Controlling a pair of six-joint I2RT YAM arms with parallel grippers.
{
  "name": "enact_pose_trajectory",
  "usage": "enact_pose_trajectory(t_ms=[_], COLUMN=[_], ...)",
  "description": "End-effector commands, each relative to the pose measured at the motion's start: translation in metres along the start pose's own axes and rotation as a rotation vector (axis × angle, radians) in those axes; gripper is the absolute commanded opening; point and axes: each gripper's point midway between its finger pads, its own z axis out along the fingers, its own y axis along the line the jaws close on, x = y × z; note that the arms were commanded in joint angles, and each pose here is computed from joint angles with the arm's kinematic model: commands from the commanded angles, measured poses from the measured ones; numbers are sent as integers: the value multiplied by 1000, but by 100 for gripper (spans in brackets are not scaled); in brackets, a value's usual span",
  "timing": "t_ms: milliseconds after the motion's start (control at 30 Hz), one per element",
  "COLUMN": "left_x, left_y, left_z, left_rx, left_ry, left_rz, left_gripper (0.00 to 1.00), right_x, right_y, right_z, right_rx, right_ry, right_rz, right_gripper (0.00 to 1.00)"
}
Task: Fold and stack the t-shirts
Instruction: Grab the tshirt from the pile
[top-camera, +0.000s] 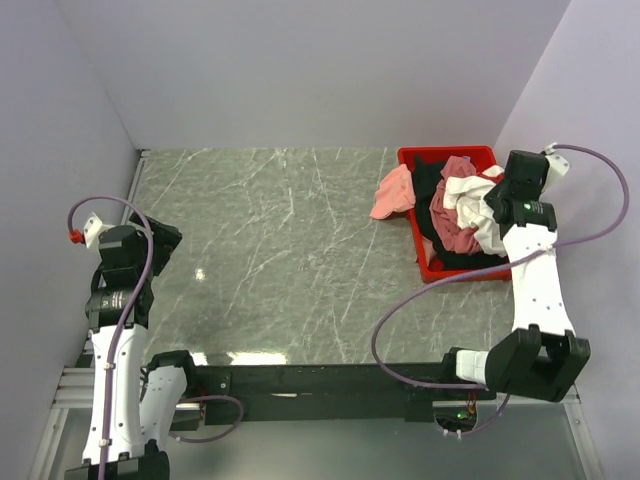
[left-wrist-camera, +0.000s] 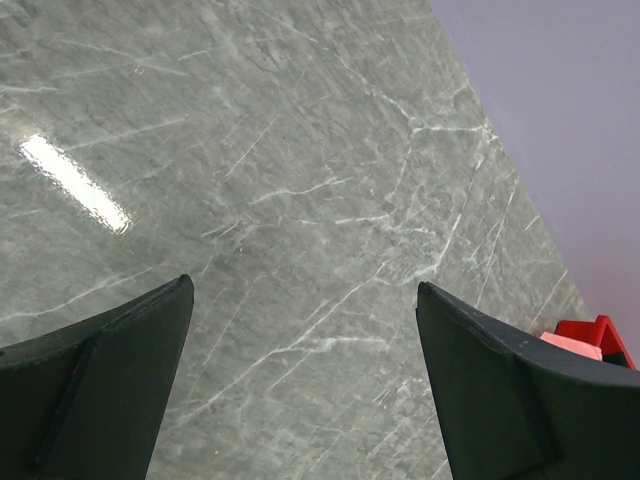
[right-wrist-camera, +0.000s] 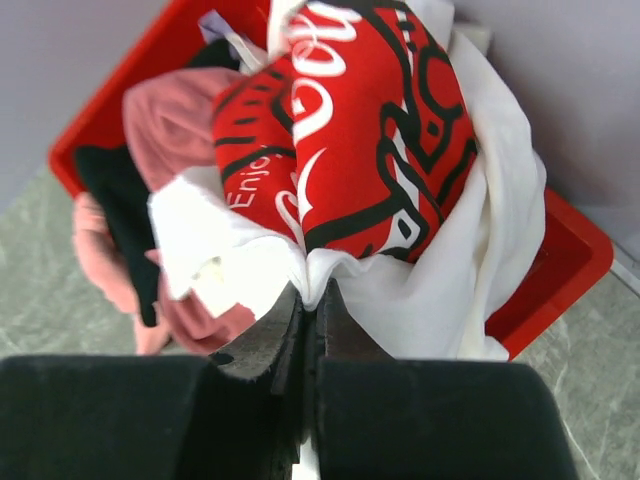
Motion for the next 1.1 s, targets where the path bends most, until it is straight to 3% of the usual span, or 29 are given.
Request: enact_pose_trajectory(t_ms=[0, 267, 500, 800, 1067], left_x=[-3, -7, -9, -7, -7], left_y=[-7, -8, -9, -11, -7], left_z=[1, -5, -9, -6, -5], left_rx=[29, 44, 54, 49, 35], left_ry=[-5, -29, -40, -19, -23], left_rz=[0, -2, -2, 5, 0], left_gripper=[99, 99, 99, 99, 99], right_x=[-50, -113, -174, -200, -174], right_y=[8, 21, 56, 103, 166], right_z=[-36, -88, -146, -206, -284], right_rx=[-50, -121, -305, -623, -1084], right_ry=[-139, -283, -399, -500, -433], right_rz=[53, 75, 49, -53, -176], right_gripper=[1, 4, 3, 3, 3])
